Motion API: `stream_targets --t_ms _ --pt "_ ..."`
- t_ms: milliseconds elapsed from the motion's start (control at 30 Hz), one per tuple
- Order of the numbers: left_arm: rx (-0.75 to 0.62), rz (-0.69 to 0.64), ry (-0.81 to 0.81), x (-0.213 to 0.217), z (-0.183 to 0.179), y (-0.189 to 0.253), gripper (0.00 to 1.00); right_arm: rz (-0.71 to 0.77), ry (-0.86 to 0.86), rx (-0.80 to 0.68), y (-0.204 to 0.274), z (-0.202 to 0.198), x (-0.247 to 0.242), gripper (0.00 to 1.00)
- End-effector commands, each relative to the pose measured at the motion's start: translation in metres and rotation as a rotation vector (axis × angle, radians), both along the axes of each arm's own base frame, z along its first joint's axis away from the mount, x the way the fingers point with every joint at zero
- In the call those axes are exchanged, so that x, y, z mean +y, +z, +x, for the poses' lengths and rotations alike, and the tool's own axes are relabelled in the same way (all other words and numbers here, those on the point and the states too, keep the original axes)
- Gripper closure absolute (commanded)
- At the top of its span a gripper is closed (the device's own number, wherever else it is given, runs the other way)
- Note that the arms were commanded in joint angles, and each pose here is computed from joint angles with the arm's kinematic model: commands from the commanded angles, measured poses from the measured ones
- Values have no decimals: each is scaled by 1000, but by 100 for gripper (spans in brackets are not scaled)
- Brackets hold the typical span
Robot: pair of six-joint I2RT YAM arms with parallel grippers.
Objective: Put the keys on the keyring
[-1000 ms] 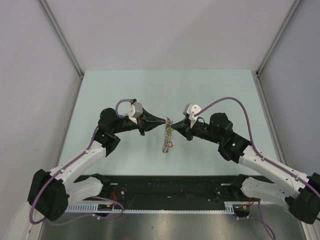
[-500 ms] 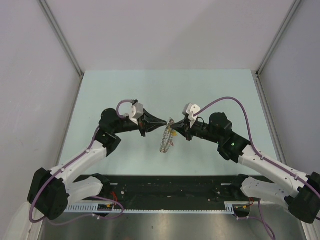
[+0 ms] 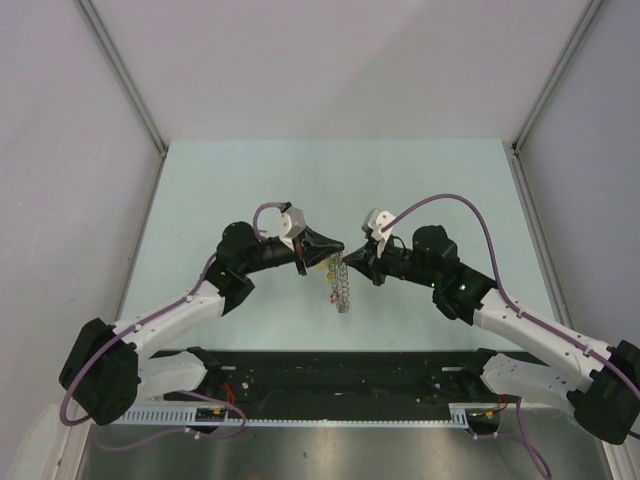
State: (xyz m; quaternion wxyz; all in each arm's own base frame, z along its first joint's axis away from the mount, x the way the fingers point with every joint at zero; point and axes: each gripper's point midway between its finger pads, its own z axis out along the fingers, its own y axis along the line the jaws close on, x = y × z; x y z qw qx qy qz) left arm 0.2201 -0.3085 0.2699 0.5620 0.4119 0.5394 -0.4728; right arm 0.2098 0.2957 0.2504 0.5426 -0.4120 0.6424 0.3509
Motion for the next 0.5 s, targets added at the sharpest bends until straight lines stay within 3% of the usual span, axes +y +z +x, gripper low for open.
stream_targets --t_ms 0,233,467 --pt "93 -32 54 -7 -3 -26 100 32 3 9 4 2 6 100" --pt "229 -19 95 3 -12 -77 100 11 -2 63 -23 4 10 100" --pt "295 -63 115 12 -21 -88 97 -57 -7 133 -62 11 17 100"
